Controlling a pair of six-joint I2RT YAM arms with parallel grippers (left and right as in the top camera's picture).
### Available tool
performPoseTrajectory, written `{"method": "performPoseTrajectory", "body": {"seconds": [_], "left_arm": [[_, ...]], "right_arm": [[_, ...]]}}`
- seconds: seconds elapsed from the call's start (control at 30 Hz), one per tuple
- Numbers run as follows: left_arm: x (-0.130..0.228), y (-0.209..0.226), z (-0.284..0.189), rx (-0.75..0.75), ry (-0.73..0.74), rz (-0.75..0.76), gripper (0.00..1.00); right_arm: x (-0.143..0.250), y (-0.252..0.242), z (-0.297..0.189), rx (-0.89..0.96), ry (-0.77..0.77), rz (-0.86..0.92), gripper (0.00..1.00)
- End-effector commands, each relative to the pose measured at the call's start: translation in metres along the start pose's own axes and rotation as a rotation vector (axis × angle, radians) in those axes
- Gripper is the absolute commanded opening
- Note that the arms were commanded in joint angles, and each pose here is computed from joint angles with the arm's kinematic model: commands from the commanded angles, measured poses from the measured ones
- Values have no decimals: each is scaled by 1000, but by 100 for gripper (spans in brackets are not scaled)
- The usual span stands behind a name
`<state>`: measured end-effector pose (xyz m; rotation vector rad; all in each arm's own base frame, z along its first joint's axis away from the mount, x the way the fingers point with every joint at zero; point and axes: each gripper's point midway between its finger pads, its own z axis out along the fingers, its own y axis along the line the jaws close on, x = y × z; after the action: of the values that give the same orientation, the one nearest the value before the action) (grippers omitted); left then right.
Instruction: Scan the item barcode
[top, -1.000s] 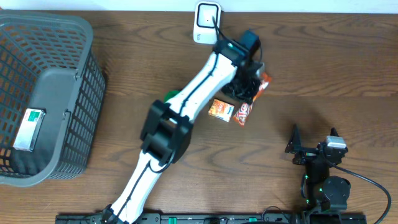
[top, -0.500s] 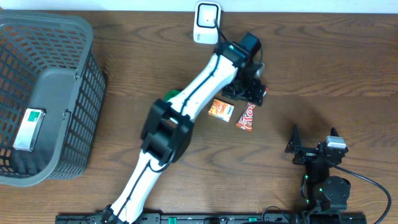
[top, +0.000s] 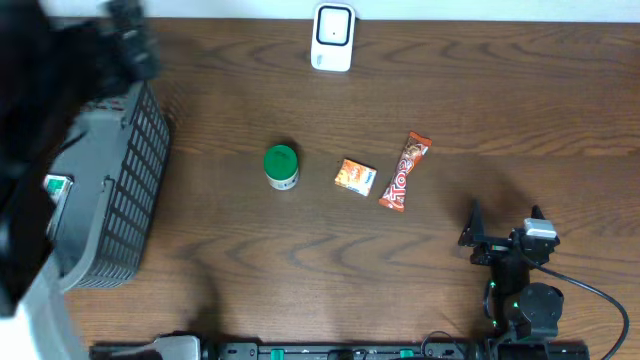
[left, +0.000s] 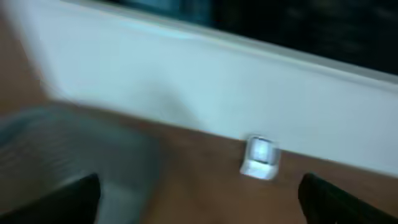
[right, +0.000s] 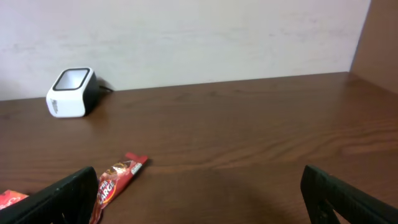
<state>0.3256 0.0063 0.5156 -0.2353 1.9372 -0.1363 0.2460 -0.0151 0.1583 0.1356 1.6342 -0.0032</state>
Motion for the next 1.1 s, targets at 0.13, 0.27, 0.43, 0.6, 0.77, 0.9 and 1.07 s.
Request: {"method": "performPoseTrajectory", "body": {"seconds": [0.13, 0.27, 0.43, 0.6, 0.77, 0.9, 1.07], "left_arm": [[66, 170, 20, -540, 215, -481, 99], [127, 223, 40, -704, 374, -695, 98], [175, 261, 66, -805, 465, -720, 80], [224, 288, 78, -927, 523, -713, 23], [281, 319, 76, -1124, 544, -681, 7], [309, 344, 59, -1326, 504, -611, 8], [321, 364, 51, -1459, 403, -542, 8]], "right_arm": [[1, 1, 0, -3, 1, -13, 99], [1, 1, 0, -3, 1, -13, 99], [1, 1, 0, -3, 1, -13, 99], [1, 1, 0, -3, 1, -13, 99], [1, 1, 0, -3, 1, -13, 99], [1, 1, 0, -3, 1, -13, 99], [1, 1, 0, -3, 1, -13, 99]]}}
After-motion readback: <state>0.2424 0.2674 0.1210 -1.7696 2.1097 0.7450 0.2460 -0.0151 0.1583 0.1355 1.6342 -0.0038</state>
